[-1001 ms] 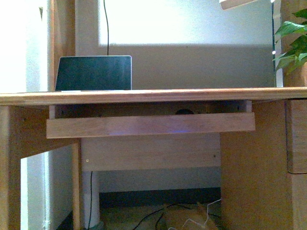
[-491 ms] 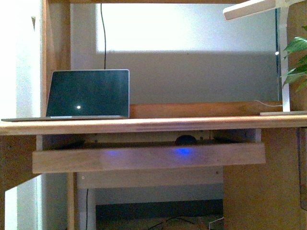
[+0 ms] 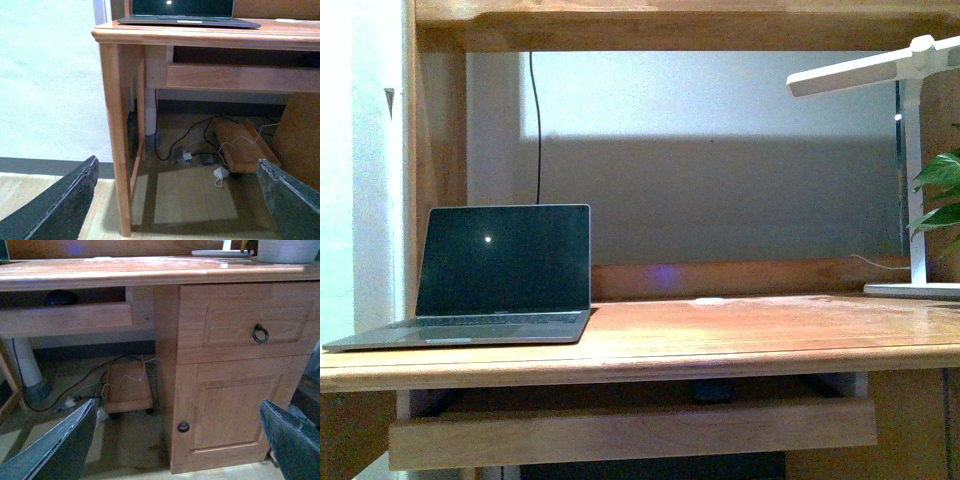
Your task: Place mouse
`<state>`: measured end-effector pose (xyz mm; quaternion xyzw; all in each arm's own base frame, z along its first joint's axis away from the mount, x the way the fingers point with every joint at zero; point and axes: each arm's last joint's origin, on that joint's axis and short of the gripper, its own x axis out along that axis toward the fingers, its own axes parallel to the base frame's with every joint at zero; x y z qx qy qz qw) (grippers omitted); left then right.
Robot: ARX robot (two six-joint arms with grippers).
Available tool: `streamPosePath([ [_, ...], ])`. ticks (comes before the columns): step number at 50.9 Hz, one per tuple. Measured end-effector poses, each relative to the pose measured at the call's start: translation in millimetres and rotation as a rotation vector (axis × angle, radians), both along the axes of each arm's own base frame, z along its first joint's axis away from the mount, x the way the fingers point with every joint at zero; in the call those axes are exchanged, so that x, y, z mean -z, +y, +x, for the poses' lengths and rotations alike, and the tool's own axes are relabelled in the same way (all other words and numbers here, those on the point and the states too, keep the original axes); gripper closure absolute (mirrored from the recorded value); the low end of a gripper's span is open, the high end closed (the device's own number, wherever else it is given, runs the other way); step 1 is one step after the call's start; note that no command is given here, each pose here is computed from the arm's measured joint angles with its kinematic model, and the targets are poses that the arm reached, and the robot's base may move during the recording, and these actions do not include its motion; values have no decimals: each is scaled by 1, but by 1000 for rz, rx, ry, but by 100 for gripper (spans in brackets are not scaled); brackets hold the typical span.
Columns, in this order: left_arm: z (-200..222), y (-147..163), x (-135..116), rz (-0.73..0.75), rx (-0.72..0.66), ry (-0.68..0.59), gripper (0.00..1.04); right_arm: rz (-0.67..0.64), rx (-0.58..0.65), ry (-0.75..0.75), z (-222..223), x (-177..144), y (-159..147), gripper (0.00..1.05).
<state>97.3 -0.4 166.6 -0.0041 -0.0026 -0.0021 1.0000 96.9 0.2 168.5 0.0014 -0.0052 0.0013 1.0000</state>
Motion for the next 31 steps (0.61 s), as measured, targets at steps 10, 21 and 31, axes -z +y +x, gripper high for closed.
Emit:
streamPosePath([
  [10, 0, 0, 0, 0, 0, 0, 8, 0, 0, 0, 0, 0, 0, 7],
  [21, 3, 2, 6, -135, -51, 129, 8, 0, 0, 0, 0, 0, 0, 7],
  [31, 37, 21, -10, -76, -74, 138, 8, 0, 0, 0, 0, 0, 0, 7],
])
